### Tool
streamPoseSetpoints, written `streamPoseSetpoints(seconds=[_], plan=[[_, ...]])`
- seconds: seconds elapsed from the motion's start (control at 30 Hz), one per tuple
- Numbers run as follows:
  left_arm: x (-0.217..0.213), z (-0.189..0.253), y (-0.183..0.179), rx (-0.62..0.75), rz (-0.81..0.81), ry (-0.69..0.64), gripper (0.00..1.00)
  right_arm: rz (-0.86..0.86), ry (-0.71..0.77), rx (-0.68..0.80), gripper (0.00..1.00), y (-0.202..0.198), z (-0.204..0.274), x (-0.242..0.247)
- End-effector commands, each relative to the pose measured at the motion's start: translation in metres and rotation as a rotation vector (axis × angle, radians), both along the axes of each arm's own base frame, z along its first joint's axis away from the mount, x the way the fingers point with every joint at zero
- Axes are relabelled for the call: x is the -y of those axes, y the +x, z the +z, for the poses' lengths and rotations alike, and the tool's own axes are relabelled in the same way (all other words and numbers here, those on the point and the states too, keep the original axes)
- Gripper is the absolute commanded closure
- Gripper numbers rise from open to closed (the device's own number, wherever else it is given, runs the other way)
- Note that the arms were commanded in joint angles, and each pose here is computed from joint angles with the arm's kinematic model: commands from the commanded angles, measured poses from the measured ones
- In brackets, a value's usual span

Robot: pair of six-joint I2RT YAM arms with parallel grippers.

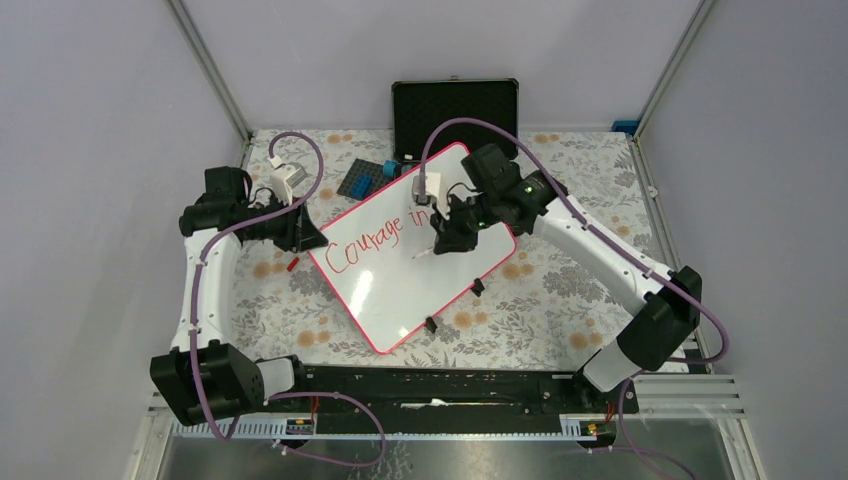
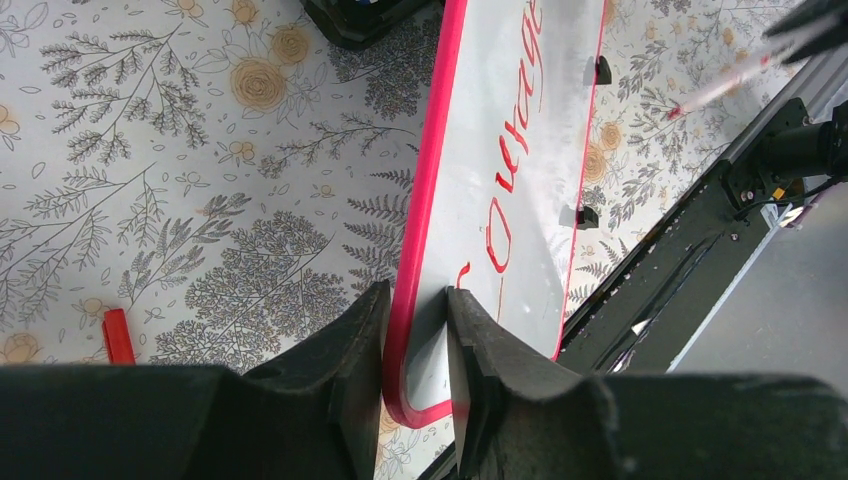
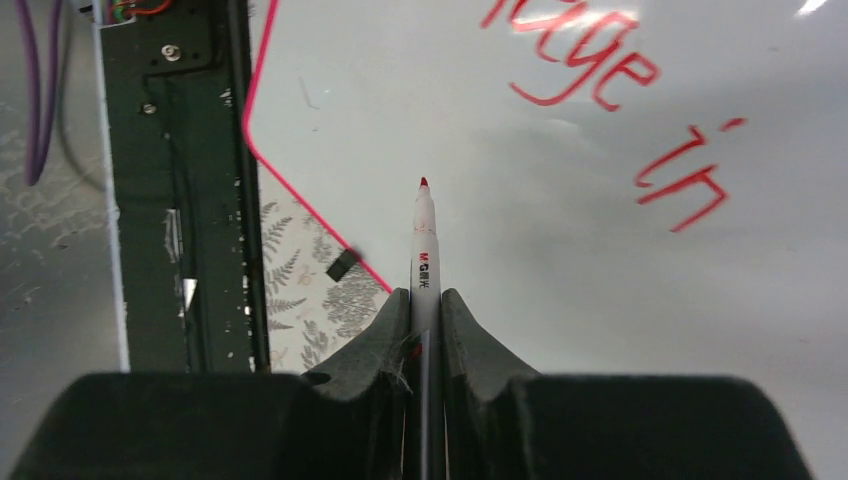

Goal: Write a sentence on the whiteboard

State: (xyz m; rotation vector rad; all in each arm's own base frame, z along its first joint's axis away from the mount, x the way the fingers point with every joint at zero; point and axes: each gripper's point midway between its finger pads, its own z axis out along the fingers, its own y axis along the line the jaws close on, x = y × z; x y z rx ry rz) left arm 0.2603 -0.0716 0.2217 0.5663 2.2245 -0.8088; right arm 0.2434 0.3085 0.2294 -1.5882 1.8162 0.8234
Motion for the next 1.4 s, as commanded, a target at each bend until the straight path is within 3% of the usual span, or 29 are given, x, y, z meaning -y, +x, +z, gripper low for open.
streamPoseSetpoints(seconds=[0.0,0.4,1.37], plan=[[-0.003,0.007,0.003,0.065,0.005,0.017,0.72,0.028,0.053,-0.049,1.00,-0.027,-0.003,-0.022],[0.002,0.008,0.003,0.040,-0.022,-0.026,0.78,-0.022,0.120,-0.093,1.00,-0.049,-0.009,-0.047],[0.003,0.000,0.000,0.026,-0.006,-0.033,0.94,0.012,0.111,0.046,1.00,-0.078,-0.027,-0.079]])
